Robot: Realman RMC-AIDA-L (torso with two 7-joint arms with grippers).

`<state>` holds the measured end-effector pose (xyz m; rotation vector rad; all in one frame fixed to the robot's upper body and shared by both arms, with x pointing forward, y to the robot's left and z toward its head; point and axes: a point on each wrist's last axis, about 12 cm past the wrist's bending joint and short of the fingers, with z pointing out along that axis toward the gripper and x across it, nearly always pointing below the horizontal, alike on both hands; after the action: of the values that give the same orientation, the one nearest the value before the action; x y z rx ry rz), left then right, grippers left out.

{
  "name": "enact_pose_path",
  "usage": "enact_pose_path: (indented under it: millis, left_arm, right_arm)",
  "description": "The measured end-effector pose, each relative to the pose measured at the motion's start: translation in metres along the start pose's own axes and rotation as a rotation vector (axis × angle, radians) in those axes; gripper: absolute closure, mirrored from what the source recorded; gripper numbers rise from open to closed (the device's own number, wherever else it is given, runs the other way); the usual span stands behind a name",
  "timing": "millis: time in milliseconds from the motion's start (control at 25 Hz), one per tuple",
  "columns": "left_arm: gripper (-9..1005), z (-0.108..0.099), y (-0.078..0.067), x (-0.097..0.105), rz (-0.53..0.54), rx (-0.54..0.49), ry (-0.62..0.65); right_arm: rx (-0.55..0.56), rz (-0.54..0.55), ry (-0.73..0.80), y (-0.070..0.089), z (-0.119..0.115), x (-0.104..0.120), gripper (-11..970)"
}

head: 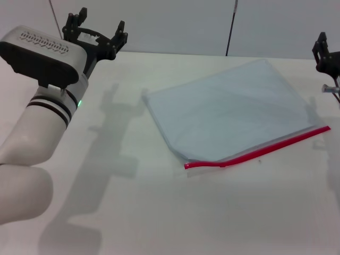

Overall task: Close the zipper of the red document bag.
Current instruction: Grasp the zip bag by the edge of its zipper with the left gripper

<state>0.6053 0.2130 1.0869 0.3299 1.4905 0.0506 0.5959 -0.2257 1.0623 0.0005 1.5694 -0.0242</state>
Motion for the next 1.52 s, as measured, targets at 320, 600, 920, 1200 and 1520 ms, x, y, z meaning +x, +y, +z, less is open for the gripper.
enact_pose_path:
  millis: [320,600,920,1200,1520]
  left_arm:
    - [119,0.001,0.0,-0.001,0.001,0.001,-0.003]
    - [119,0.001,0.0,-0.001,0.0,-0.002,-0.007]
    - [119,0.001,0.0,-0.001,0.0,-0.001,-0.006]
    - [120,0.004,-0.009,-0.002,-0.017,0.045,0.031]
    - [120,0.013,-0.031,-0.02,0.021,0.238,0.148]
  right_arm:
    - [0.0,0.0,0.0,0.0,0.0,0.0,288]
    - [0.001,0.001,-0.001,0.0,0.0,0.0,288]
    - [0.001,0.0,-0.001,0.0,0.0,0.0,287]
    - [-0.007,-0.004,0.026,0.0,0.001,0.003,287]
    - [-0.004,-0.008,0.048,-0.003,0.001,0.006,287]
